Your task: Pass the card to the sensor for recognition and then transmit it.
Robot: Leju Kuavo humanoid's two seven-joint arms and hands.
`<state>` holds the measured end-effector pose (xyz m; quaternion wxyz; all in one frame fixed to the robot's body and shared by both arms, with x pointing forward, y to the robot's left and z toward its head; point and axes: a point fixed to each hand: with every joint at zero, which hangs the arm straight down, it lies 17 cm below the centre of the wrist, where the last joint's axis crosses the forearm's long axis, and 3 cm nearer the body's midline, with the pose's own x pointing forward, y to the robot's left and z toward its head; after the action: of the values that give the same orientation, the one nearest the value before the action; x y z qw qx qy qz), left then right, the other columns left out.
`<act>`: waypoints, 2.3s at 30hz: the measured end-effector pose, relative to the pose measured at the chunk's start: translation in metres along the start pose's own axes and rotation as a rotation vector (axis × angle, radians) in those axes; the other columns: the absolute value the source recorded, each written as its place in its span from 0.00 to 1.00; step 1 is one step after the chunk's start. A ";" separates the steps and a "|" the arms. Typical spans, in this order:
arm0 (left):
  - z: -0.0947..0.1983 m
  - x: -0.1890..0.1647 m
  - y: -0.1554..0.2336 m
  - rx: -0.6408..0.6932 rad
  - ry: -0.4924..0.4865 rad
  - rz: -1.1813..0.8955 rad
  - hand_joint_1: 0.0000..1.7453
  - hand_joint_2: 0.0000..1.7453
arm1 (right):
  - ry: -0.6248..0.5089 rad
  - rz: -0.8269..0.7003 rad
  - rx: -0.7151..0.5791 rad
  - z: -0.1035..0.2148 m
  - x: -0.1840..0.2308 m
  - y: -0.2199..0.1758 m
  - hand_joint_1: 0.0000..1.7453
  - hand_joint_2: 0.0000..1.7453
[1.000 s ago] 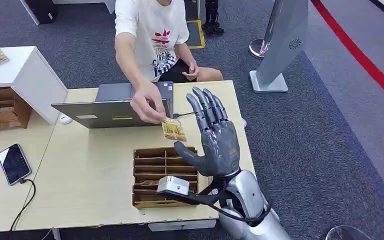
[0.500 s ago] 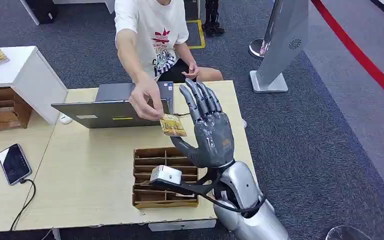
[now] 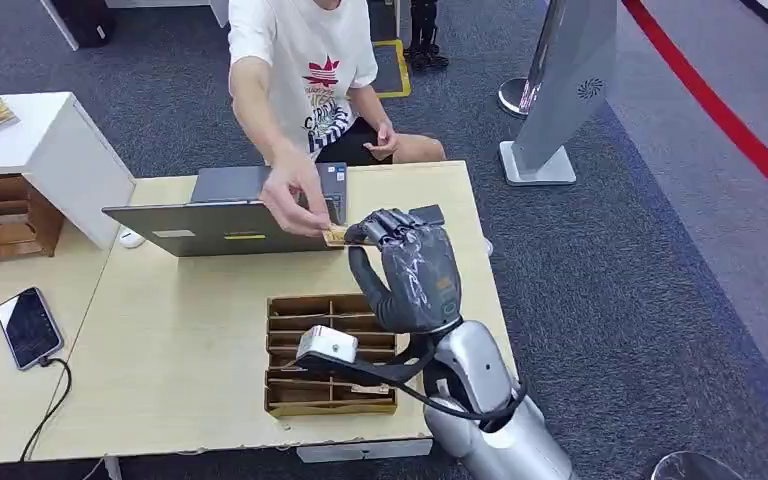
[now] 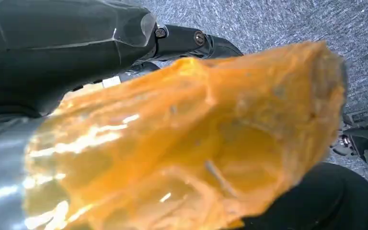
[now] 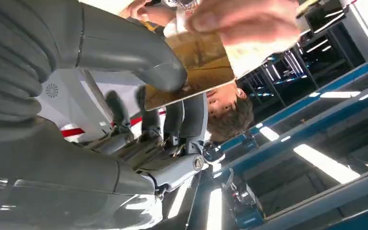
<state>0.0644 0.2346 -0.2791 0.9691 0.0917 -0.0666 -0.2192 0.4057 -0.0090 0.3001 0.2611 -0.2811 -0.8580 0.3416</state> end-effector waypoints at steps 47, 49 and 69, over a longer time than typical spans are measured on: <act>0.000 -0.008 0.000 0.018 0.018 0.084 0.00 0.00 | 0.309 -1.007 0.109 0.093 -0.042 0.015 1.00 1.00; 0.000 -0.008 0.000 0.018 0.018 0.085 0.00 0.00 | 0.310 -1.006 0.109 0.094 -0.043 0.015 1.00 1.00; 0.000 -0.013 0.000 0.018 0.030 0.116 0.00 0.00 | 0.602 -0.745 0.334 0.202 -0.121 0.075 1.00 1.00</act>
<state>0.0531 0.2404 -0.2805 0.9802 0.0999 -0.0592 -0.1604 0.3847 -0.1323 0.0869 0.6424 0.0036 -0.7203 0.2616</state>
